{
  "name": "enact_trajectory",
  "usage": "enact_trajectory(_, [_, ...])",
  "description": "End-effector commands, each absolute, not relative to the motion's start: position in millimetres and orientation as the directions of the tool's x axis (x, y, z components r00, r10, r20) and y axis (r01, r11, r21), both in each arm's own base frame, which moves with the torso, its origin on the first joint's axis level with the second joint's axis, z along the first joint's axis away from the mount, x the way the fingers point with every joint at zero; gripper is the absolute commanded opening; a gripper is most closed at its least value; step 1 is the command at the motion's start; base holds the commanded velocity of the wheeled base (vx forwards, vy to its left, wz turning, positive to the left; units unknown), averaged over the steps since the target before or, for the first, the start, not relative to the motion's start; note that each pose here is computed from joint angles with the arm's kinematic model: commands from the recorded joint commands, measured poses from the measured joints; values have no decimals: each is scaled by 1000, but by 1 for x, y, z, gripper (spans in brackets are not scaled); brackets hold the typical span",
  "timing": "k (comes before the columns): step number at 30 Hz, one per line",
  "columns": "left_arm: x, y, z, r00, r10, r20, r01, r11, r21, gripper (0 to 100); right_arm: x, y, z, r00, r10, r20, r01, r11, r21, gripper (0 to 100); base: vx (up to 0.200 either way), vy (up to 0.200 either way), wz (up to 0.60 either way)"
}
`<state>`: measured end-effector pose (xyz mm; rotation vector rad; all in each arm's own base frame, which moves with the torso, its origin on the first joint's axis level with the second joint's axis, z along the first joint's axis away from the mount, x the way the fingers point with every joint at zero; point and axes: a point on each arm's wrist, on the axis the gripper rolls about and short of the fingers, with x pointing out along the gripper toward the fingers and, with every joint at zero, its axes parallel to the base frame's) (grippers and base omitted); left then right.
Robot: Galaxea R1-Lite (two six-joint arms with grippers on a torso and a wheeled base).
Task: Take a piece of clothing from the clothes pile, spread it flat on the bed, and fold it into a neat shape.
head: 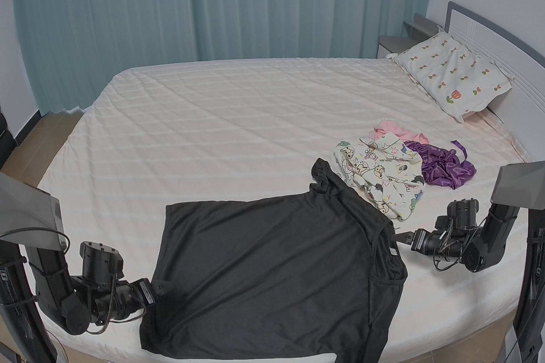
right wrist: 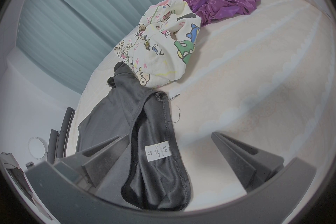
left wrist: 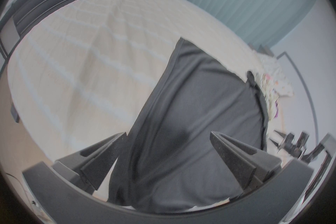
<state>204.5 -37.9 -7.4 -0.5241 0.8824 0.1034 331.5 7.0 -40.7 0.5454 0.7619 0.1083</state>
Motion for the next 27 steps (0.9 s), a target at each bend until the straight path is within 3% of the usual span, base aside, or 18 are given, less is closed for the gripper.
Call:
enact_trajectory(1, [228,-30,5,728,-129,-673,-296,827,-478,100,331,9,-39,725,291,-624,92,857,507,100,0,0,0])
enact_trajectory(2, [248,-32,9,768,-129,-627,-308,784,-539,100,331,11,-39,724,294,-624,88,858,507,100,0,0,0])
enact_trajectory(6, [280,-36,17,806,-131,-577,-292,760,-581,100,331,14,-39,720,301,-625,82,858,507,100,0,0,0])
enact_trajectory(15, [364,-47,0,798,-125,-589,-303,762,-572,100,324,27,-43,712,327,-621,45,862,505,100,0,0,0])
enact_trajectory(20, [405,-51,-21,807,-41,-590,-351,769,-534,100,320,30,-43,719,335,-609,26,863,505,100,0,0,0])
enact_trajectory(27, [431,-53,-37,787,3,-617,-394,772,-499,100,319,34,-54,700,342,-627,28,864,503,100,0,0,0])
